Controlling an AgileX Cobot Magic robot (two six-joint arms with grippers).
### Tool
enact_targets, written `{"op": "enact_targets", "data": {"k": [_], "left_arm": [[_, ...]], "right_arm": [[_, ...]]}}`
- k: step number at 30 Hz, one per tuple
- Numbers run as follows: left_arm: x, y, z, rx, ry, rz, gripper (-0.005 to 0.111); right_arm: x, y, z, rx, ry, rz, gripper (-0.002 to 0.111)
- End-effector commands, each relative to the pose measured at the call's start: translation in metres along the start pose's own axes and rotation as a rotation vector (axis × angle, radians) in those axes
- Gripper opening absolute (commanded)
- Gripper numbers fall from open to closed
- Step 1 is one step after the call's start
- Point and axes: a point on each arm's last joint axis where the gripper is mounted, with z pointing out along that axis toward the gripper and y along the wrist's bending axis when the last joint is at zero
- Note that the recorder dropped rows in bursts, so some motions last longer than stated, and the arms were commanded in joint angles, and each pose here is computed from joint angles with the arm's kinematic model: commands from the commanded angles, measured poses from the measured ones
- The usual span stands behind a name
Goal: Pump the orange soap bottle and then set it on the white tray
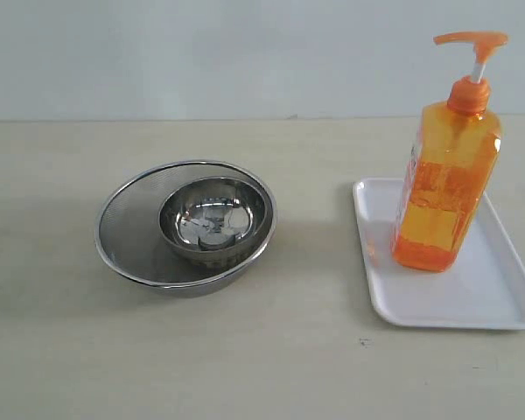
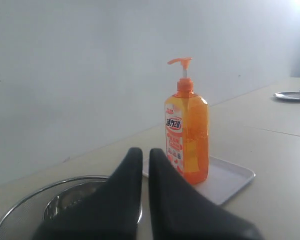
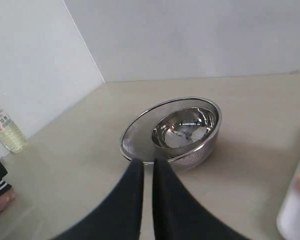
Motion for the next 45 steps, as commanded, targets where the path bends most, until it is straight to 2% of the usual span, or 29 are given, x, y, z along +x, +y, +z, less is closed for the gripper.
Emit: {"op": "enact_targets", "data": {"k": [1,5,7,8,16,22,30,36,42,43,45], "left_arm": [[0.001,-0.001,0.0,0.003,-0.006,-0.018,0.005],[0.001,0.0,0.0,-0.002,-0.005,-0.005,0.005],[-0.002,0.004,-0.003,-0.059,-0.026,0.056,0.005],[-0.004,0.008,-0.006,-0.124,-0.037,0.068,0.005],[-0.002,0.024,-0.008,-0.341,-0.004,0.085,0.005],[-0.002,0.025,-0.008,-0.355,-0.002,0.086,0.005],[-0.001,0.033,-0.012,-0.455,0.02,0.085,0.005],[0.003,0.042,-0.017,-0.559,0.045,0.005,0.005],[0.008,0.045,-0.019,-0.598,0.066,-0.034,0.005],[0.014,0.045,-0.019,-0.607,0.077,-0.073,0.005],[0.018,0.046,-0.019,-0.613,0.094,-0.062,0.005]], "right_arm": [[0.0,0.0,-0.001,-0.001,-0.004,-0.003,0.003],[0.0,0.0,-0.001,-0.001,-0.004,-0.003,0.003],[0.0,0.0,-0.001,-0.001,-0.004,-0.003,0.003],[0.0,0.0,-0.001,-0.001,-0.004,-0.003,0.003],[0.0,0.0,-0.001,0.001,-0.004,-0.007,0.003],[0.0,0.0,-0.001,0.001,-0.004,-0.007,0.003],[0.0,0.0,-0.001,0.001,-0.004,-0.007,0.003],[0.0,0.0,-0.001,0.001,-0.004,-0.007,0.003],[0.0,0.0,-0.001,0.001,-0.004,-0.007,0.003],[0.0,0.0,-0.001,0.001,-0.004,-0.007,0.003],[0.0,0.0,-0.001,0.001,-0.004,-0.007,0.003]]}}
